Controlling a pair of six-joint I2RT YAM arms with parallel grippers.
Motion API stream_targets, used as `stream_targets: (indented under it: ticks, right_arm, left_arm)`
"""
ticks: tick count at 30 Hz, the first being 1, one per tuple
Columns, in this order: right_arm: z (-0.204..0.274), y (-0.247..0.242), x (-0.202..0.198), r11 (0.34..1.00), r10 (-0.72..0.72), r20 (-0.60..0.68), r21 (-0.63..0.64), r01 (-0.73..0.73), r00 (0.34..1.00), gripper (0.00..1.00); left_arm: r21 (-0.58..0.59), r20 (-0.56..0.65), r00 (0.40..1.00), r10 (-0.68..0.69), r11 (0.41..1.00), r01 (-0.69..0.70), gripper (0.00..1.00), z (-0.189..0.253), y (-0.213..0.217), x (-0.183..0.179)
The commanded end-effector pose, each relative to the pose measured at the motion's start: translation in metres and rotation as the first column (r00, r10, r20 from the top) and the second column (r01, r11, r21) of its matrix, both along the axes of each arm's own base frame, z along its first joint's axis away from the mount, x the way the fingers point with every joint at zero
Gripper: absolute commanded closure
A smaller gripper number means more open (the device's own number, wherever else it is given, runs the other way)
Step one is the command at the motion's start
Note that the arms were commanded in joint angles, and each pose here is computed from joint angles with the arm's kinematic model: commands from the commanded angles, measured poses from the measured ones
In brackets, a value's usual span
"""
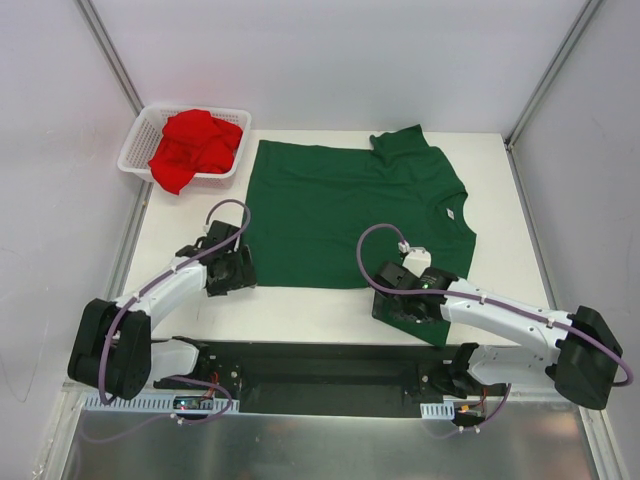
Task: Fold and stack the t-shirts
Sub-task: Grap the side of the flattened tshirt closest away from the robot with both arms
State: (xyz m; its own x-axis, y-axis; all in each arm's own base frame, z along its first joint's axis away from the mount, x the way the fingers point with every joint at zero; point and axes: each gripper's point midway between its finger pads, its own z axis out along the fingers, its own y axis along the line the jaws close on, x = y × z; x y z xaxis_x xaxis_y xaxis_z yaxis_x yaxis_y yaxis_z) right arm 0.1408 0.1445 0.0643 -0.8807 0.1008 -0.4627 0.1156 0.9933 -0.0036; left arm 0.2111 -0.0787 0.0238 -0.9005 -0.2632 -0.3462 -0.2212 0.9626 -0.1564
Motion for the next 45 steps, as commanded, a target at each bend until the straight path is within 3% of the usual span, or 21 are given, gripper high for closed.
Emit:
stream_targets:
  ticks: [1,17,32,45]
  right_arm:
    - [0.013,0.005,0.005,0.999,0.005,0.035,0.034,-0.006,0.999,0.04]
    - [0.015,0.003,0.004,1.0,0.001,0.037,0.029,-0.002,0.999,0.04]
    - [0.018,0.001,0.004,0.999,-0.003,0.043,0.032,0.002,0.999,0.04]
    - [0.018,0.003,0.005,1.0,-0.002,0.042,0.03,0.0,0.999,0.04]
  left_arm:
    - [-0.029,0.038,0.999,0.011,1.0,-0.01,0.28,0.007,-0.008,0.022]
    - [0.023,0.098,0.994,0.045,0.999,-0.047,0.31,0.008,0.003,0.041]
    - [0.037,0.063,0.996,0.061,0.997,-0.063,0.33,-0.001,0.008,0.043]
    - [0.016,0.044,0.999,0.033,0.999,-0.034,0.46,-0.003,0.003,0.041]
